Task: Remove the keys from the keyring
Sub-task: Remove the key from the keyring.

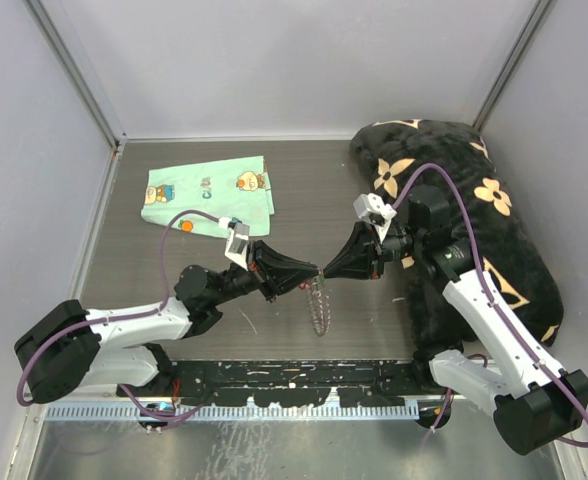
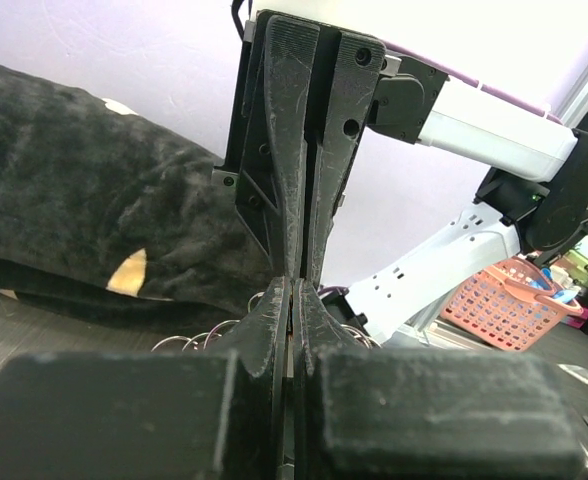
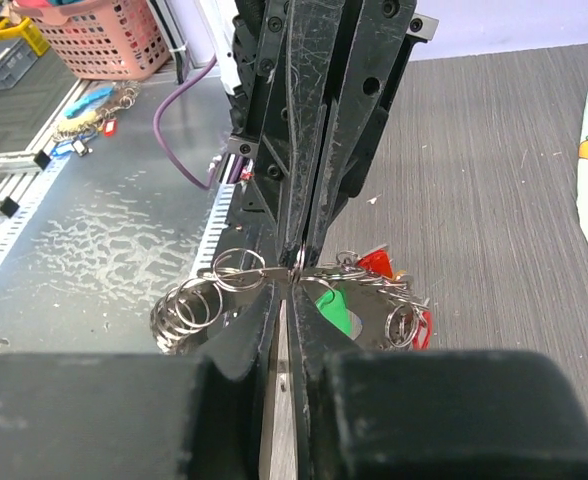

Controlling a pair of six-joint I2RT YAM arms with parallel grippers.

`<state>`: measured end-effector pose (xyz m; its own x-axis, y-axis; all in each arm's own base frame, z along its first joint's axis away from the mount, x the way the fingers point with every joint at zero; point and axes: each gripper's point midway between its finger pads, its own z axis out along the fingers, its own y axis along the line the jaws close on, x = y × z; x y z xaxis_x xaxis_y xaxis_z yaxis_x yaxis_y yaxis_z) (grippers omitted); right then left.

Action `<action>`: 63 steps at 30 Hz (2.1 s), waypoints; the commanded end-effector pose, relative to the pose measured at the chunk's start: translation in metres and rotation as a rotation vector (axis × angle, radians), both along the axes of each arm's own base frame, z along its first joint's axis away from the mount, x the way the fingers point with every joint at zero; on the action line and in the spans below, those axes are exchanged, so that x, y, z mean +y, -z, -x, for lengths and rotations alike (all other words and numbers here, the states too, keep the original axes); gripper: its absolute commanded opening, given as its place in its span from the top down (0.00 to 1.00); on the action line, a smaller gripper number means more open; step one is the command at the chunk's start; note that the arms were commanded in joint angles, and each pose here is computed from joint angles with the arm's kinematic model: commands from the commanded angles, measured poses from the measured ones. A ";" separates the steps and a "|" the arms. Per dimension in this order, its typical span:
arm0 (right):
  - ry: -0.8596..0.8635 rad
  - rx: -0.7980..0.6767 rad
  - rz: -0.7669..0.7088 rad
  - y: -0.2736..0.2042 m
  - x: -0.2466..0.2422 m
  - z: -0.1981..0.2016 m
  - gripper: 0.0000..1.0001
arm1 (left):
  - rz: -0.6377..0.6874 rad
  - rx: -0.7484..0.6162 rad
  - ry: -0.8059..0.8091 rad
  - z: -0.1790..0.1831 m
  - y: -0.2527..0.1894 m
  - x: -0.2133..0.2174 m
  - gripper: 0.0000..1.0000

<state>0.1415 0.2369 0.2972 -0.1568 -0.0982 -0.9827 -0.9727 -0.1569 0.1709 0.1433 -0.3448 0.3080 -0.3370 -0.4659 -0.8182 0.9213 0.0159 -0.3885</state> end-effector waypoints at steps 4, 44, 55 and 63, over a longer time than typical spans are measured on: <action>-0.063 -0.046 -0.033 -0.018 0.004 0.009 0.87 | 0.120 -0.107 -0.017 0.006 -0.045 0.009 1.00; -0.035 -0.089 -0.008 -0.015 -0.001 0.004 0.82 | 0.116 -0.144 0.014 0.015 -0.058 0.003 1.00; -0.038 -0.088 -0.002 -0.013 0.002 0.006 0.85 | 0.118 -0.144 0.014 0.015 -0.059 0.000 1.00; -0.032 -0.083 0.002 -0.012 0.004 0.005 0.89 | 0.118 -0.146 0.009 0.015 -0.059 -0.003 1.00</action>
